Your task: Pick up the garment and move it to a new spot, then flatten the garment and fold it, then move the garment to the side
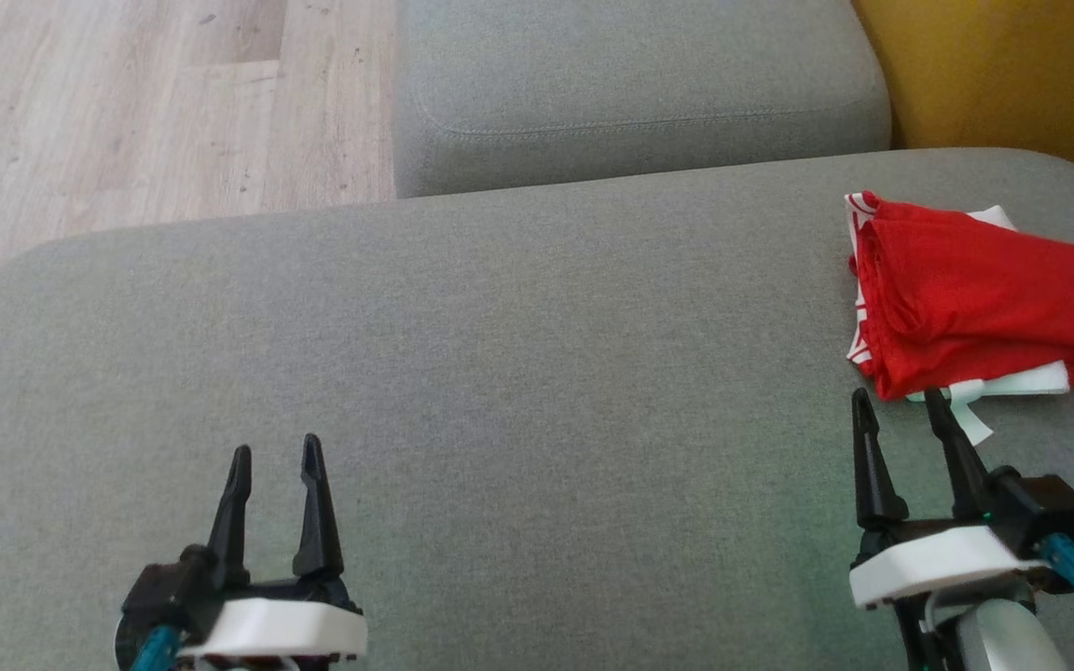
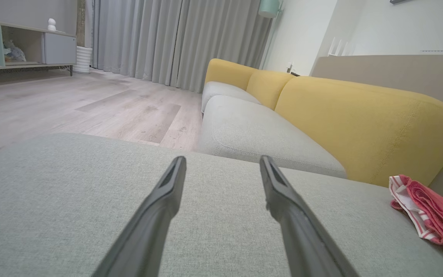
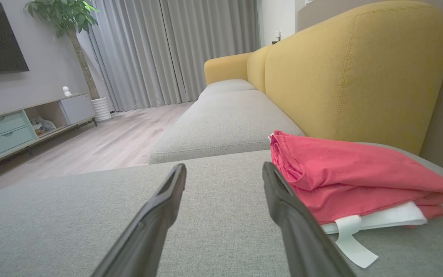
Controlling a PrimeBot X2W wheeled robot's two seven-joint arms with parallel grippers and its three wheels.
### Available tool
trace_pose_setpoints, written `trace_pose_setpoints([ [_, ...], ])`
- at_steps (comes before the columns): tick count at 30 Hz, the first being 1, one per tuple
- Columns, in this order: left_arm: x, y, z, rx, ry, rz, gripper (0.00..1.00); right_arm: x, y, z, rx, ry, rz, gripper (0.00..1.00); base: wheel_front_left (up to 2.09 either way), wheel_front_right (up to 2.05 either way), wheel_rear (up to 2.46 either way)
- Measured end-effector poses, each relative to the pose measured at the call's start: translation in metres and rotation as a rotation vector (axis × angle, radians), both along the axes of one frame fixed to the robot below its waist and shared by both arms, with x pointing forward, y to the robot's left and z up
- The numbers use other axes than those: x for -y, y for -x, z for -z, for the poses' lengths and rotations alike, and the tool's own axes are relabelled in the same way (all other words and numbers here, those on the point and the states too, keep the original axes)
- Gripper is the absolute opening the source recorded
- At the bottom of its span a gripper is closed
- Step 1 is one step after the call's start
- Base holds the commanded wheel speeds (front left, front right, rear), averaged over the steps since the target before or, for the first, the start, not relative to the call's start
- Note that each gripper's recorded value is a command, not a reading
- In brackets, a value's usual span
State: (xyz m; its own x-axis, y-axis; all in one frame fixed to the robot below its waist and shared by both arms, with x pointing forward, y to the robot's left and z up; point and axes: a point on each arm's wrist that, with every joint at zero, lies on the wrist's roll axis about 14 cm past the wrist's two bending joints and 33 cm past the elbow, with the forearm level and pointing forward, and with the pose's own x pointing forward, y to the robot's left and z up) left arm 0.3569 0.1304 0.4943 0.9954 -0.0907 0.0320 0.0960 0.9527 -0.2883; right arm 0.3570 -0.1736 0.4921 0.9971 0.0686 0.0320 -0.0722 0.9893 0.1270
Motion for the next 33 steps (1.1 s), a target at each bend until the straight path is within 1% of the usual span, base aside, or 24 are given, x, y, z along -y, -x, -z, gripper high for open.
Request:
trace_pose_setpoints([
  [3,-0.002,0.001,0.003,-0.011,0.021,-0.009,1.00,-0.001,0.000,0.000,0.000,0.000,-0.004,1.00,0.00,0.00,0.00],
  [30,-0.006,0.000,0.010,-0.038,0.052,-0.025,1.00,-0.002,0.001,0.002,-0.007,0.001,-0.007,1.00,0.00,0.00,0.00],
  [31,-0.006,0.001,0.014,-0.052,0.051,-0.025,0.00,-0.002,0.002,0.007,-0.021,0.000,-0.007,0.00,0.00,0.00,0.00],
  [33,-0.006,0.007,0.029,-0.098,0.045,-0.027,0.00,-0.002,0.008,0.022,-0.069,-0.002,-0.005,0.00,0.00,0.00,0.00],
])
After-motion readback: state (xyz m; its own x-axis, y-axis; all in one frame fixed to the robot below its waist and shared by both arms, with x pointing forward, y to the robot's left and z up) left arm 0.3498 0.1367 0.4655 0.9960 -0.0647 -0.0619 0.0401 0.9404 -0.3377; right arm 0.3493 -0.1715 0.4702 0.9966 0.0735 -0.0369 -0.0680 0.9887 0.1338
